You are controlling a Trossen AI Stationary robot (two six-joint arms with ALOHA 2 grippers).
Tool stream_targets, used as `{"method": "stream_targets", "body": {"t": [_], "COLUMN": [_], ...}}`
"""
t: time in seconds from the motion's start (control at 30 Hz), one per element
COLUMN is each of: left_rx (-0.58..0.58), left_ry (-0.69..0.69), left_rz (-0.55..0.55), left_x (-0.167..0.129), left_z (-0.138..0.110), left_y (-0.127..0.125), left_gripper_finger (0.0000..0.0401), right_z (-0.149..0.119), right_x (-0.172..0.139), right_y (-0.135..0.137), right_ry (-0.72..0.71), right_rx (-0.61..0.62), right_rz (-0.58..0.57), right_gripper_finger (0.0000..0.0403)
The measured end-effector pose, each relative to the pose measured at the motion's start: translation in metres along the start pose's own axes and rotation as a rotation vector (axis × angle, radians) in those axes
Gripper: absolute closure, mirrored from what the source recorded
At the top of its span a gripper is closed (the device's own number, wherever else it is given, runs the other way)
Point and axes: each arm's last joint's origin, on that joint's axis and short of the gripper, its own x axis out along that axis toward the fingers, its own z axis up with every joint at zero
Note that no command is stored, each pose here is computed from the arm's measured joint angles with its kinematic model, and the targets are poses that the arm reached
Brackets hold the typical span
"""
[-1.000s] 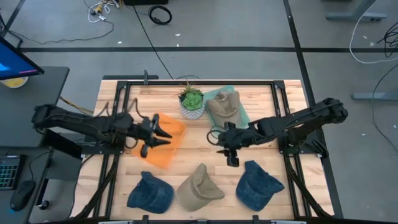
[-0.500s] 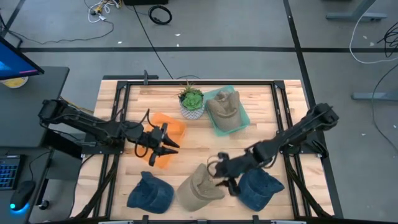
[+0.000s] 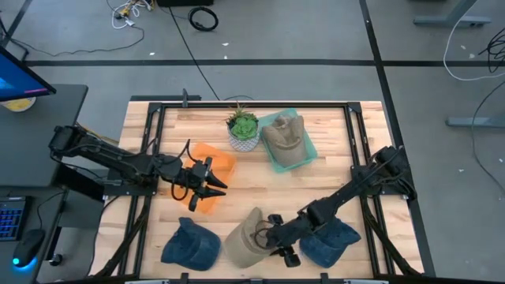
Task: Pick & Place hat
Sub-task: Put the brown cap into the blue bin
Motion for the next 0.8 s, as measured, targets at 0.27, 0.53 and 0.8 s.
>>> {"method": "stream_targets", "body": {"t": [0.27, 0.53, 0.8], "left_rx": [0.055, 0.058, 0.054], "left_ry": [-0.004, -0.003, -0.003], "left_rz": [-0.001, -0.001, -0.001], "left_x": [0.000, 0.000, 0.000], "left_z": [0.000, 0.000, 0.000], "left_y": [0.000, 0.000, 0.000], "left_gripper_finger": [0.0286, 0.0286, 0.0286], "right_z": [-0.015, -0.021, 0.005], "right_x": [0.017, 0.015, -0.048], "right_y": [-0.005, -0.007, -0.005], "right_ry": [0.038, 0.122, 0.325], "right_rx": [-0.047, -0.160, -0.339], "right_rz": [-0.116, -0.113, -0.215], "right_gripper_finger": [0.0239, 0.0338, 0.0377]}}
